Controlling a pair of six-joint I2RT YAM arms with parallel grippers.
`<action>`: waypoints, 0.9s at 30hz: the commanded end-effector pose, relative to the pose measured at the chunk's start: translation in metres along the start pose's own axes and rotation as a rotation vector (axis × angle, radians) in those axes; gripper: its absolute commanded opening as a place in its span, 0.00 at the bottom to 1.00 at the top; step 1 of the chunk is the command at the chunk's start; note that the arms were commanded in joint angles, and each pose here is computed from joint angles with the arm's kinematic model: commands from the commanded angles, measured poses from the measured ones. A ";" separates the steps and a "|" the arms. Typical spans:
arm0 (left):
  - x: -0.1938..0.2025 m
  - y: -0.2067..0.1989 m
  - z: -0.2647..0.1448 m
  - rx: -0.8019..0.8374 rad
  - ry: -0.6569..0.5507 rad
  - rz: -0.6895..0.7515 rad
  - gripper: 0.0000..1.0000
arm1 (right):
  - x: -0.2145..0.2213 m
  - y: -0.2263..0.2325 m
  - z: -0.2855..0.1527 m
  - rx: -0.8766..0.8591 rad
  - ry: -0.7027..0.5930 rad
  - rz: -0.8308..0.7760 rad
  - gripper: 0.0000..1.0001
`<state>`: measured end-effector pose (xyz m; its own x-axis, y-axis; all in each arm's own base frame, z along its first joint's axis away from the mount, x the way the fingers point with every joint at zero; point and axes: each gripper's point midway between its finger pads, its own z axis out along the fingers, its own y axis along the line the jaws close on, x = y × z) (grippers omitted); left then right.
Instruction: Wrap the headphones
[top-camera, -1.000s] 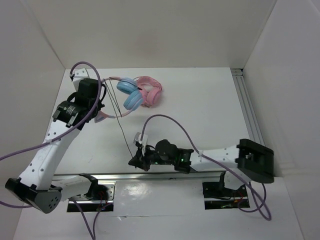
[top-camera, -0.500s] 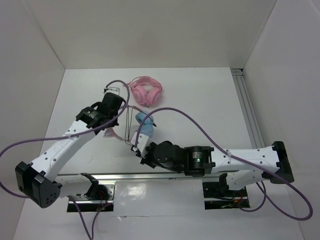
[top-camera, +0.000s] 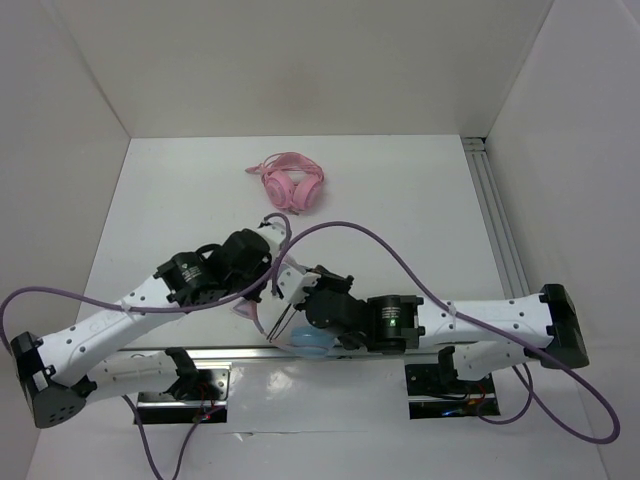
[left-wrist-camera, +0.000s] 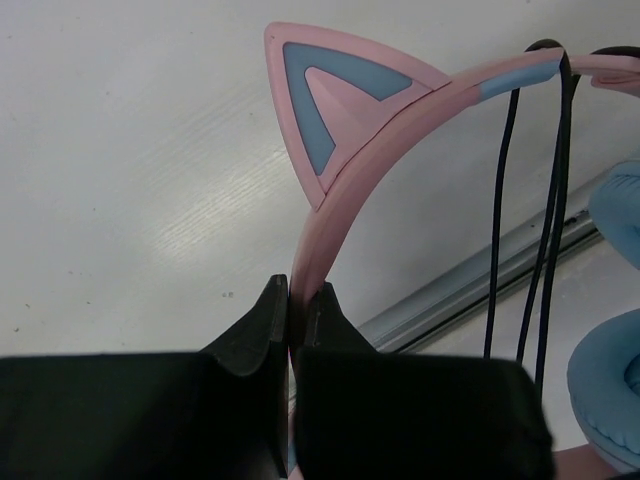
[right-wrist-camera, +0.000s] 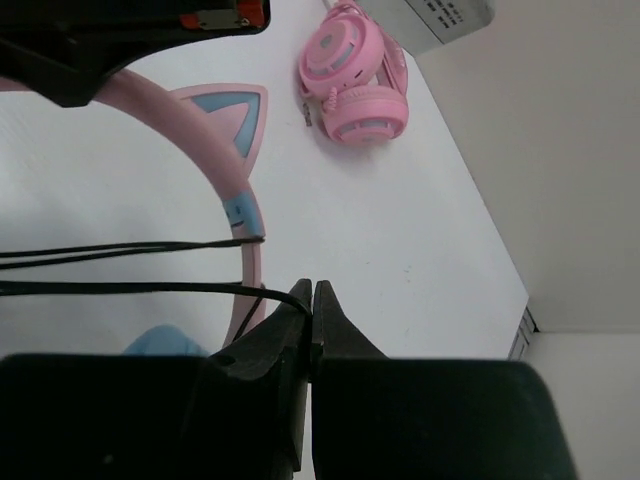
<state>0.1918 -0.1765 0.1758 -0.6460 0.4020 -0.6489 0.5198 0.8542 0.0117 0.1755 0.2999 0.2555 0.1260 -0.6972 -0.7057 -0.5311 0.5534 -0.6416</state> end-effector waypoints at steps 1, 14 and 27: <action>0.005 -0.014 -0.022 0.036 0.044 0.033 0.00 | -0.014 -0.059 -0.004 0.177 -0.052 0.135 0.00; -0.022 -0.031 -0.071 0.129 -0.043 0.085 0.00 | -0.017 -0.084 0.005 0.005 -0.161 0.275 0.09; -0.054 -0.012 -0.103 0.064 -0.184 0.050 0.00 | 0.006 -0.110 0.055 -0.074 -0.155 0.429 0.22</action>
<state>0.1839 -0.1906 0.2720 -0.5338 0.3371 -0.7755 0.5320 0.8467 0.0018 0.2464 0.2807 0.2777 0.0141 -0.4253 -0.9049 -0.7210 0.6227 -0.3039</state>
